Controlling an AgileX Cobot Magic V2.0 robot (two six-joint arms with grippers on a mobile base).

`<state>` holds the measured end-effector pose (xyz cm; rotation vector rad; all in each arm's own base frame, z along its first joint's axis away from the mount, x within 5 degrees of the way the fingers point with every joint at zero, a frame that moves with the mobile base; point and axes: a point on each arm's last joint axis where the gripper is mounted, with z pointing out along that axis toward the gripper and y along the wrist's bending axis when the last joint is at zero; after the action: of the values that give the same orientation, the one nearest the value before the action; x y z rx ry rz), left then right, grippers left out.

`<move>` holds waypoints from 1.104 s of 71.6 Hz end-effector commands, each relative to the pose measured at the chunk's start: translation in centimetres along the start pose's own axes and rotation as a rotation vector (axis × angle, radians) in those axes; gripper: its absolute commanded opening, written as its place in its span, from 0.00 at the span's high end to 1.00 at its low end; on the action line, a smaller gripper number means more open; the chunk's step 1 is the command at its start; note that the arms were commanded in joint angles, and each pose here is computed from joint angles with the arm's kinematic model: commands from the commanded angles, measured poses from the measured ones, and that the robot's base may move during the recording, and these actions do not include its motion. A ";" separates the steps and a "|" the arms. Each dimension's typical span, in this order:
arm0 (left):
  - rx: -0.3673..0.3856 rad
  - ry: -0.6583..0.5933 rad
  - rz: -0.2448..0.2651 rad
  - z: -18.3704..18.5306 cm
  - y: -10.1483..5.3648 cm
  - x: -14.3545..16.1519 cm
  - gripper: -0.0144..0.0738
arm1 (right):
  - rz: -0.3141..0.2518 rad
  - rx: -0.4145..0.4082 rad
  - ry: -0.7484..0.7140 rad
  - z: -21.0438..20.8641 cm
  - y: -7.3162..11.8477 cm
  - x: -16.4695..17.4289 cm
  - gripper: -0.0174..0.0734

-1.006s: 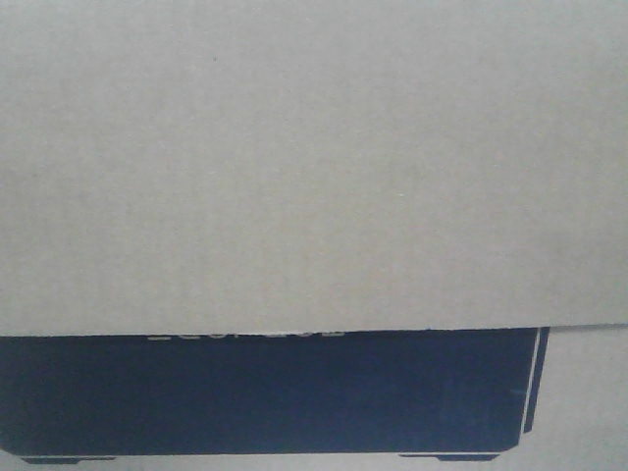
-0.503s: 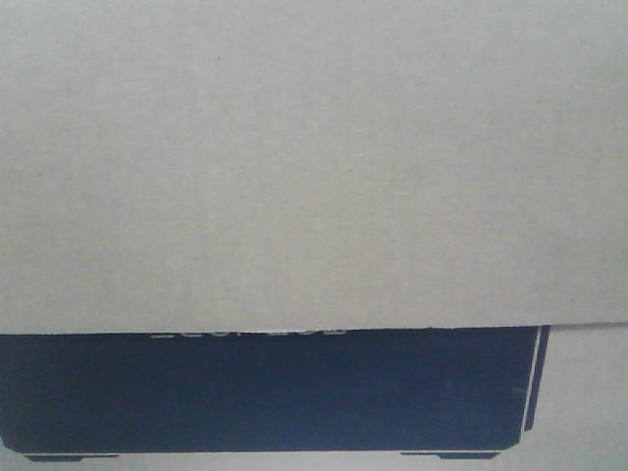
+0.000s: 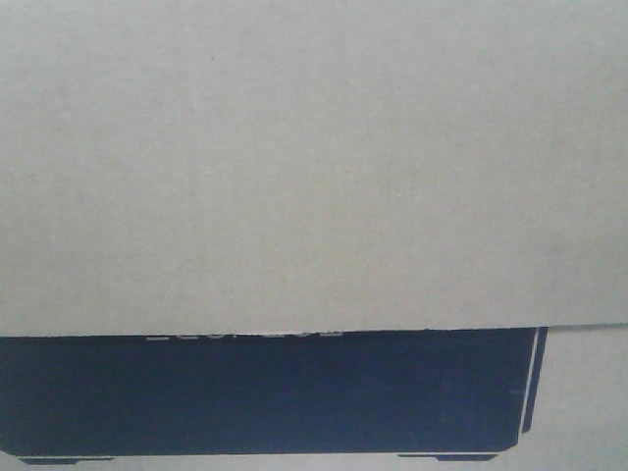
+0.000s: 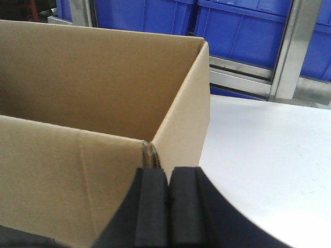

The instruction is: Grab box from left shelf to table start

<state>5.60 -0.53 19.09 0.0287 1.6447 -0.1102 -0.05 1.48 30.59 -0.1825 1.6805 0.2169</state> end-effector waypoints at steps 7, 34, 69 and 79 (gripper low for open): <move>0.000 -0.109 -0.007 -0.1 0.0 -1.0 0.95 | -0.005 0.013 -0.117 -0.6 0.0 -1.4 0.73; 0.000 -0.109 -0.007 -0.1 0.0 -1.0 0.95 | -0.005 0.013 -0.117 -0.6 0.0 -1.4 0.73; 0.000 -0.109 -0.007 -0.1 0.0 -1.0 0.95 | -0.050 0.084 -0.161 0.0 -0.6 -1.1 0.73; 0.000 -0.109 -0.007 -0.1 0.0 -1.0 0.95 | -0.112 0.203 -0.189 1.6 -1.5 0.4 0.73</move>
<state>5.60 -0.53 19.09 0.0287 1.6447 -0.1102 1.57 0.79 29.26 -0.1301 1.6238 0.0647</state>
